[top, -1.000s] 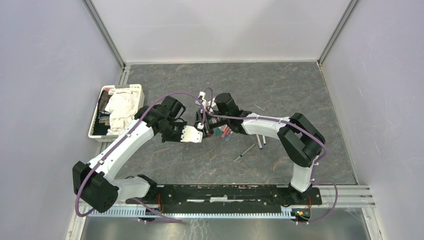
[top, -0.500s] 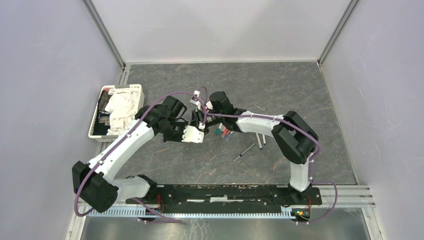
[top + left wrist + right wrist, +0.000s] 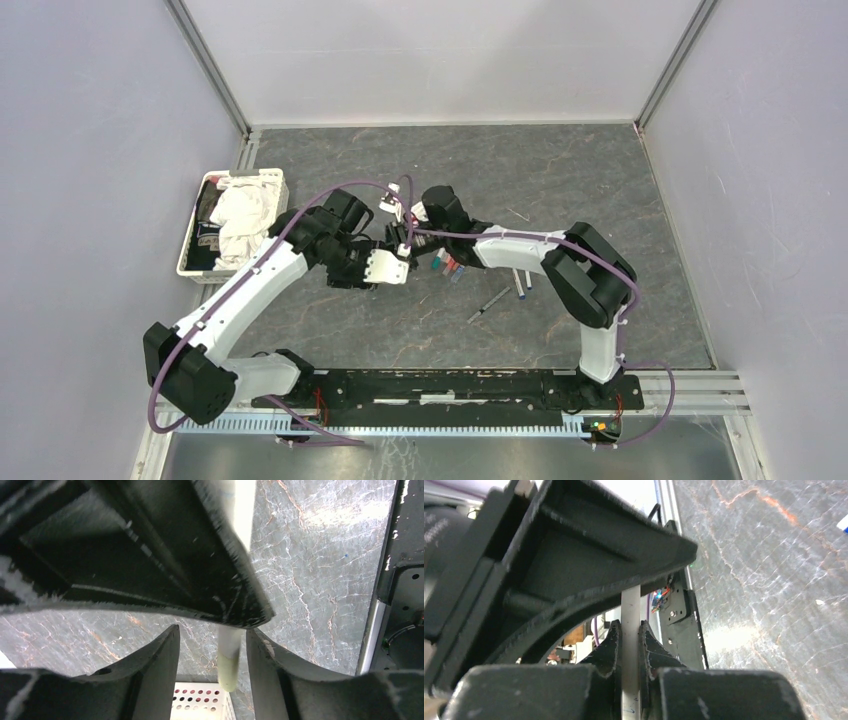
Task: Open the pen caps
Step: Open the pen cap from the pen.
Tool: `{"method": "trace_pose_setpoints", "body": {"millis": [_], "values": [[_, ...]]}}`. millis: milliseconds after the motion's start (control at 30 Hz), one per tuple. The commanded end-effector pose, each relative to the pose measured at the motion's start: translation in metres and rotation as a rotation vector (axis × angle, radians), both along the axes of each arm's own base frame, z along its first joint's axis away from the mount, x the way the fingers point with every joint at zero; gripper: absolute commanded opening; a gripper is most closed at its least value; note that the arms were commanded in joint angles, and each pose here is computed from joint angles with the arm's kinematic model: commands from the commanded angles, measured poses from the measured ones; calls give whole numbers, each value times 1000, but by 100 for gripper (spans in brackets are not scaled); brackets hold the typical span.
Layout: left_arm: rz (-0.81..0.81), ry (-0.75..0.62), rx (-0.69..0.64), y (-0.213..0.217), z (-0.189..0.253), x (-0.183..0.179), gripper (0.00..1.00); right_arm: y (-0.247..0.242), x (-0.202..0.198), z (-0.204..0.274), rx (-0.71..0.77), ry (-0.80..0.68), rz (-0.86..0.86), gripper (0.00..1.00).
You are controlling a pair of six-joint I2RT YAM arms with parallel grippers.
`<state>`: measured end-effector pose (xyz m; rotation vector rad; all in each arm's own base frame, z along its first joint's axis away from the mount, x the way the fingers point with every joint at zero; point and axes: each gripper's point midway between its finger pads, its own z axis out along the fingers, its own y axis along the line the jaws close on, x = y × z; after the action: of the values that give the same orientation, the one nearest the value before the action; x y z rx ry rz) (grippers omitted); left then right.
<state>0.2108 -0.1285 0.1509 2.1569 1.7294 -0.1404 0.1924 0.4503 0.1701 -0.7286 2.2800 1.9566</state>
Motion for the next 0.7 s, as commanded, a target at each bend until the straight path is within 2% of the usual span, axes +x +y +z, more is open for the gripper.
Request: {"method": "trace_pose_setpoints", "body": {"millis": [0, 233, 367, 467, 567, 667], "values": [[-15, 8, -52, -11, 14, 0, 59, -18, -16, 41, 192, -106, 68, 0], [-36, 170, -224, -40, 42, -26, 59, -43, -28, 53, 290, -192, 95, 0], [-42, 254, -306, -55, 50, -38, 55, -47, -32, 53, 300, -196, 110, 0], [-42, 273, -310, -56, 50, -41, 47, -50, -32, 51, 300, -188, 100, 0], [-39, 272, -284, -51, 45, -41, 33, -54, -30, 49, 296, -185, 88, 0], [-40, 250, -262, -47, 45, -39, 29, -57, -29, 46, 289, -181, 80, 0]]}}
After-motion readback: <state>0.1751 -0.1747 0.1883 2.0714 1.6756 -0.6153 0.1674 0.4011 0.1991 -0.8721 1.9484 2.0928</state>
